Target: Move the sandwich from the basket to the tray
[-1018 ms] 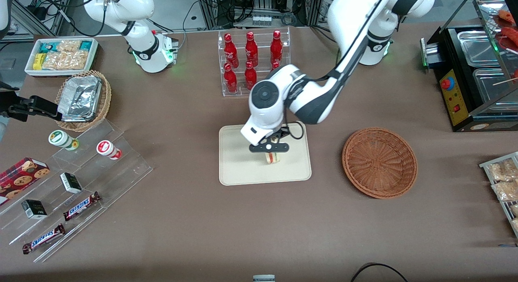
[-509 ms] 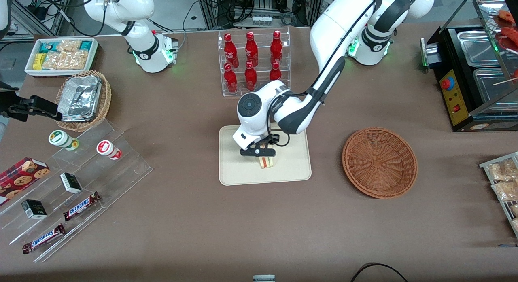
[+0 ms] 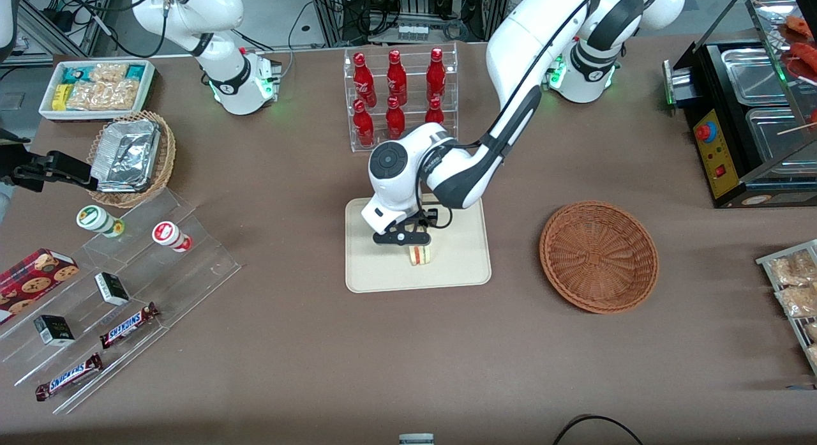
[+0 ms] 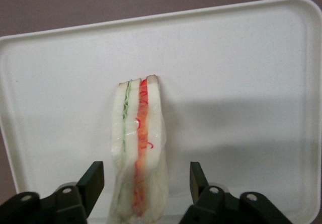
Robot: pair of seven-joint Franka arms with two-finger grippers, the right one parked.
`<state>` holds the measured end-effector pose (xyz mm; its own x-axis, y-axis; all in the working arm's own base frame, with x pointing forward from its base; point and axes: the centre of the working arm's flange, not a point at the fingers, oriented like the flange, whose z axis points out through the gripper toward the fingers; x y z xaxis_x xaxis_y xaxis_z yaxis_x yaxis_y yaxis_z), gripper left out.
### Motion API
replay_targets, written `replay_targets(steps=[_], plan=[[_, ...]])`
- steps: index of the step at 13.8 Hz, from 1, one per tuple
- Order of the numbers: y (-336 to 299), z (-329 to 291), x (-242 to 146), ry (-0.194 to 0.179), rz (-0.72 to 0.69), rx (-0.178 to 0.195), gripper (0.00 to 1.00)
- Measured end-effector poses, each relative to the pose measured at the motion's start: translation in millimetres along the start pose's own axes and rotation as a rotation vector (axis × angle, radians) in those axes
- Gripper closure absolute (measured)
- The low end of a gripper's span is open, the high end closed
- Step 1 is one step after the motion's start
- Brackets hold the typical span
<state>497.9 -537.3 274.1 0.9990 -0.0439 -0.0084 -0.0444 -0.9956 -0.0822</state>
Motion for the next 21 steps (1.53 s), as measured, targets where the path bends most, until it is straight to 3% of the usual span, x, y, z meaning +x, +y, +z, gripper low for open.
replay_targets(steps=[2,4,8,14,21], plan=[[-10.1,-45.2,2.1,0.013,-0.017,0.01,0.0],[-38.9,-101.1,14.0,0.041,-0.063,0.005,0.0],[-127.8,-193.4,41.8,0.061,-0.18,-0.003,0.0],[-277.2,-282.2,50.3,-0.002,-0.141,0.037,0.0],[-413.1,-320.1,30.6,-0.023,0.0,-0.004,0.0]])
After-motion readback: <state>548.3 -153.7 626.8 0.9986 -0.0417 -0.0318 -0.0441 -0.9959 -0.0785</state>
